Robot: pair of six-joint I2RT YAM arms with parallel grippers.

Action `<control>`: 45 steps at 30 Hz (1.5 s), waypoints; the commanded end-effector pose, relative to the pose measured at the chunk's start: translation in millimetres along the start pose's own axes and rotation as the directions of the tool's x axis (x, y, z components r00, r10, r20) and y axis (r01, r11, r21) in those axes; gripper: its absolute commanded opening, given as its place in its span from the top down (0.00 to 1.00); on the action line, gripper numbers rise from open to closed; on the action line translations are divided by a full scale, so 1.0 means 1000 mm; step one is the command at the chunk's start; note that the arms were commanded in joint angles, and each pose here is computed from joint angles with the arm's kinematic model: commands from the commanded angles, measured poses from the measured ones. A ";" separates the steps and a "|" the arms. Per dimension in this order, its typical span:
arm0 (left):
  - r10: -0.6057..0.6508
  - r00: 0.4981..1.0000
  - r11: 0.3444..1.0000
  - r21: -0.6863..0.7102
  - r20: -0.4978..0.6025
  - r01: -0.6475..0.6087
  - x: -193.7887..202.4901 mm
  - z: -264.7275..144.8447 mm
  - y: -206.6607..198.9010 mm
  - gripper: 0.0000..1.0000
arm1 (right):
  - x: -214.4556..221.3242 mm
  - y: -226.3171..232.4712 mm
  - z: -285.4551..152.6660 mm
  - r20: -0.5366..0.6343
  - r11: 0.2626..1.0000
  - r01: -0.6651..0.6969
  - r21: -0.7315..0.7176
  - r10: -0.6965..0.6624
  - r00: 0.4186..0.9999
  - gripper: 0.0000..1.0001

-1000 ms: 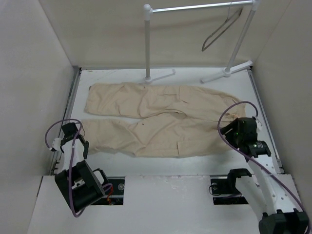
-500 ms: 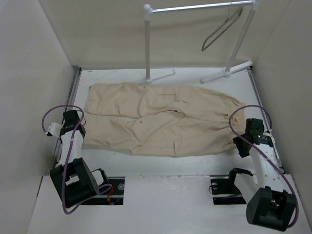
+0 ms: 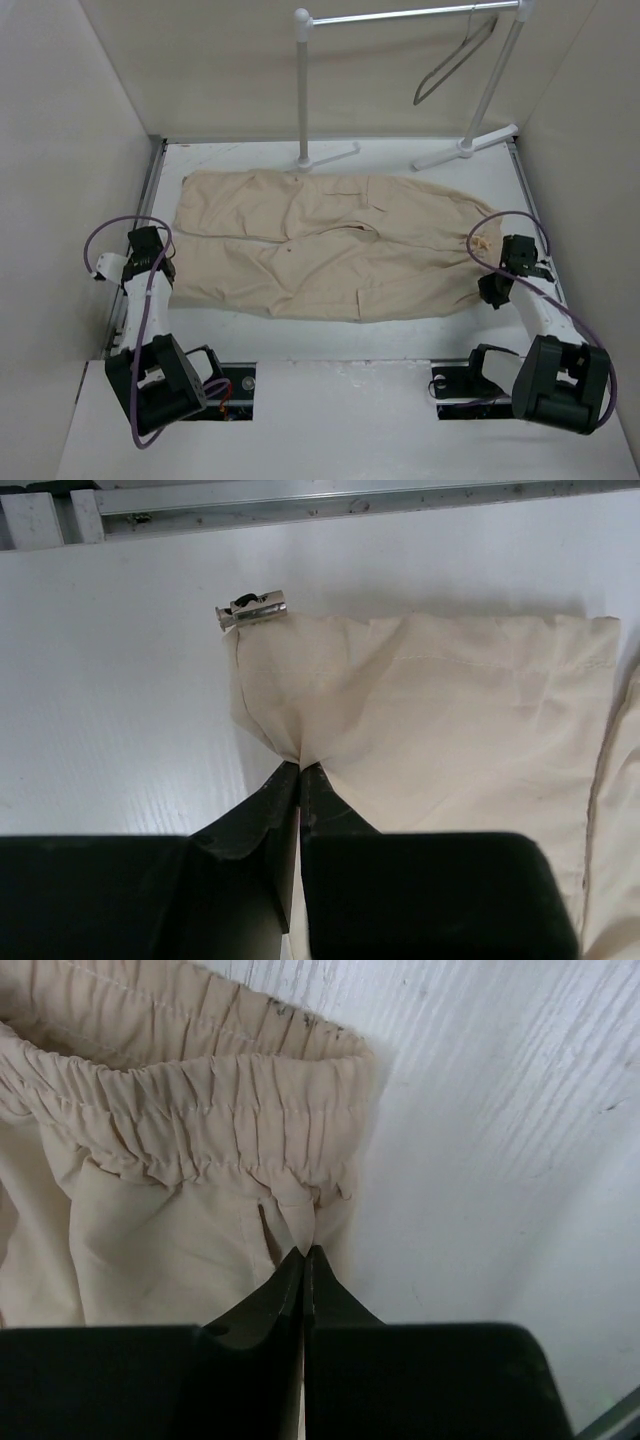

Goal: Place the trousers on the hanger
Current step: Fold the trousers at the center of the board.

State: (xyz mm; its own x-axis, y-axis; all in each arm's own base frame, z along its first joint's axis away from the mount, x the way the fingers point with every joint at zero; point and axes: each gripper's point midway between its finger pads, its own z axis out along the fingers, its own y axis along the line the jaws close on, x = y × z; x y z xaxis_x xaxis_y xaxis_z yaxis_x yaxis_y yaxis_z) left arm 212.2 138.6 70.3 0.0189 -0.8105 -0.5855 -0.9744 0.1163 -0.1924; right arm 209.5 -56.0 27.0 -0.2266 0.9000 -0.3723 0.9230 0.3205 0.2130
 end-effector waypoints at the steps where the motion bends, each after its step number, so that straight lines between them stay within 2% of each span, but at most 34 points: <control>1: -0.026 0.998 0.999 0.034 0.064 0.024 -0.026 -0.022 -0.005 1.00 | -0.029 0.015 -0.024 0.091 0.995 -0.038 -0.088 0.047 0.995 0.97; 5: -0.018 0.993 0.997 0.077 0.121 0.009 -0.052 -0.046 -0.015 1.00 | -0.054 0.024 -0.068 0.193 0.990 -0.027 -0.141 0.055 0.980 0.98; 10: 0.061 0.971 0.993 0.086 0.232 -0.084 -0.096 -0.070 -0.042 1.00 | -0.078 0.056 -0.085 0.243 0.981 0.002 -0.196 0.047 0.969 0.98; 15: 0.134 0.955 0.983 0.089 0.264 -0.163 -0.114 -0.071 -0.101 1.00 | -0.102 0.099 -0.096 0.278 0.972 0.020 -0.234 0.047 0.959 0.98; 20: 0.160 0.951 0.967 0.150 0.265 -0.204 -0.123 -0.055 -0.182 1.00 | -0.131 0.148 -0.096 0.304 0.964 0.041 -0.262 0.042 0.952 0.97; 27: 0.255 0.929 0.929 0.198 0.269 -0.313 -0.116 -0.031 -0.277 1.00 | -0.162 0.228 -0.063 0.270 0.962 0.093 -0.255 -0.022 0.963 0.97; 37: 0.304 0.915 0.910 0.205 0.266 -0.361 -0.096 0.025 -0.347 0.94 | -0.189 0.310 0.000 0.242 0.964 0.137 -0.227 -0.080 0.967 0.94; 39: 0.303 0.913 0.896 0.246 0.273 -0.371 -0.087 0.033 -0.363 0.91 | -0.186 0.319 0.014 0.232 0.966 0.138 -0.221 -0.085 0.969 0.90; 40: 0.300 0.914 0.886 0.275 0.272 -0.372 -0.081 0.035 -0.371 0.87 | -0.181 0.322 0.020 0.222 0.966 0.137 -0.220 -0.087 0.971 0.84; 41: 0.292 0.917 0.876 0.307 0.273 -0.371 -0.077 0.034 -0.379 0.80 | -0.177 0.324 0.024 0.211 0.966 0.129 -0.223 -0.081 0.974 0.75; 43: 0.273 0.923 0.852 0.376 0.272 -0.363 -0.076 0.023 -0.393 0.64 | -0.169 0.330 0.022 0.196 0.961 0.131 -0.244 -0.084 0.977 0.49; 45: 0.242 0.926 0.831 0.430 0.290 -0.352 -0.086 0.001 -0.403 0.52 | -0.169 0.333 0.006 0.210 0.953 0.139 -0.270 -0.082 0.974 0.35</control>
State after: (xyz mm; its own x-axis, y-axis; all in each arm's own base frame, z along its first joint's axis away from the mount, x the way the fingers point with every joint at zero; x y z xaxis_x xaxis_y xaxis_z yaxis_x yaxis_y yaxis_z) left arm 579.4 158.3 114.9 -0.3067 -0.5970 -0.7413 -0.7873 0.5968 -0.1548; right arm 549.2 -99.6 107.1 -0.2991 0.8084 -0.5069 0.7952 0.5048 0.3358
